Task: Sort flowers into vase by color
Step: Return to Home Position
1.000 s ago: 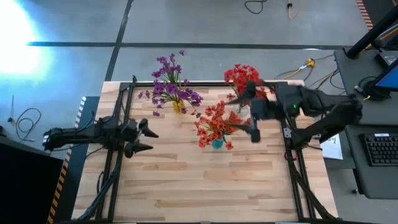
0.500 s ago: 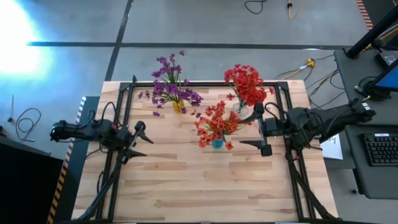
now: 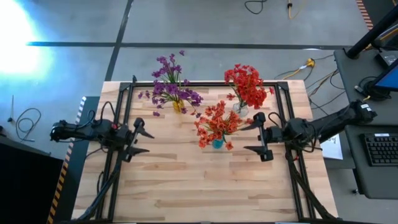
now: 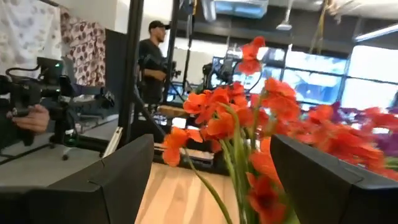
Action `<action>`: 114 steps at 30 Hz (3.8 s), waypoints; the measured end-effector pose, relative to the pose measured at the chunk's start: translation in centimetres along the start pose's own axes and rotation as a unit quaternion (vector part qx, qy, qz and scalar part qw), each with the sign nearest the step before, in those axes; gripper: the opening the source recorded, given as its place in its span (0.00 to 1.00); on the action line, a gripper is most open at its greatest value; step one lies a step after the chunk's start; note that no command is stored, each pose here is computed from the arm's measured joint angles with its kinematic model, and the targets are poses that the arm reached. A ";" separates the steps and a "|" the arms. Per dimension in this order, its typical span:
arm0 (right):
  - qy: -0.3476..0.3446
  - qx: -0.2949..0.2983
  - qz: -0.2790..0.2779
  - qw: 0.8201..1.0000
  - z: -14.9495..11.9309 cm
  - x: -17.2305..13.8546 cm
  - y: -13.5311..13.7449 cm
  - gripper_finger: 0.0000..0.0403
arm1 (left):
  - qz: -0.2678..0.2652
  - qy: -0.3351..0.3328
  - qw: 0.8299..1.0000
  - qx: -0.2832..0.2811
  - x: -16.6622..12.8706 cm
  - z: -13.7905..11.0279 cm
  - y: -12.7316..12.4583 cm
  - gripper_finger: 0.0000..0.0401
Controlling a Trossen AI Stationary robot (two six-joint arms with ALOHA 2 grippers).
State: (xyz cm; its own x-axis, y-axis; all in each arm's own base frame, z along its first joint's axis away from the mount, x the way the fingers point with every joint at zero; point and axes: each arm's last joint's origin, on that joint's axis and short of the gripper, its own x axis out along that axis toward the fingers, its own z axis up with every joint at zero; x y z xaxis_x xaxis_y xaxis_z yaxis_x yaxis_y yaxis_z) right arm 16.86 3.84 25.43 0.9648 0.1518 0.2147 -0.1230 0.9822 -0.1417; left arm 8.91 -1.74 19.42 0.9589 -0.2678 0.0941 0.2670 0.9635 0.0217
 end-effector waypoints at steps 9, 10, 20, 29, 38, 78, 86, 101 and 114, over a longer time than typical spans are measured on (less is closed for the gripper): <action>-0.093 -0.028 -0.038 0.995 0.6 -5.7 -0.7 0.78 | 0.011 0.030 0.999 -0.031 0.2 -0.6 0.1 0.65; -0.103 -0.032 -0.040 0.993 0.4 -6.4 -0.7 0.78 | 0.011 0.032 0.999 -0.031 0.3 -0.6 0.1 0.65; -0.121 -0.107 -0.060 0.985 -2.4 -9.4 -0.5 0.76 | 0.011 0.048 0.998 -0.032 0.5 -0.8 0.1 0.65; 0.037 -0.059 -0.072 0.995 -5.3 -8.4 -0.3 0.73 | 0.011 0.060 0.998 -0.033 0.7 -1.1 0.1 0.65; 0.173 -0.073 -0.042 0.981 -8.0 -8.5 0.1 0.75 | 0.011 0.068 0.997 -0.034 0.8 -1.2 0.2 0.65; 0.098 0.146 0.038 0.984 -6.8 -9.2 0.5 0.76 | 0.012 0.092 0.995 -0.036 1.2 -1.6 0.2 0.65; 0.110 0.135 0.039 0.984 -7.0 -9.1 0.6 0.76 | 0.013 0.106 0.994 -0.038 1.4 -1.9 0.2 0.65; 0.113 0.135 0.039 0.984 -7.0 -9.1 0.6 0.75 | 0.013 0.127 0.991 -0.040 1.7 -2.3 0.2 0.65; 0.113 0.135 0.038 0.984 -7.0 -9.1 0.6 0.78 | 0.014 0.141 0.989 -0.041 1.8 -2.6 0.3 0.65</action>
State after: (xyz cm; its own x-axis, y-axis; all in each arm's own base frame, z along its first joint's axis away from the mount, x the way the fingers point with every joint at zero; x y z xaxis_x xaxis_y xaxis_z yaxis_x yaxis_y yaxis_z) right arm 9.66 2.27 16.59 0.9735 0.2284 -0.0108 -0.2255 0.9669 0.1192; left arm 10.99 -2.00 17.05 0.9514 -0.2437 -0.1882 0.2367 0.9698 -0.0594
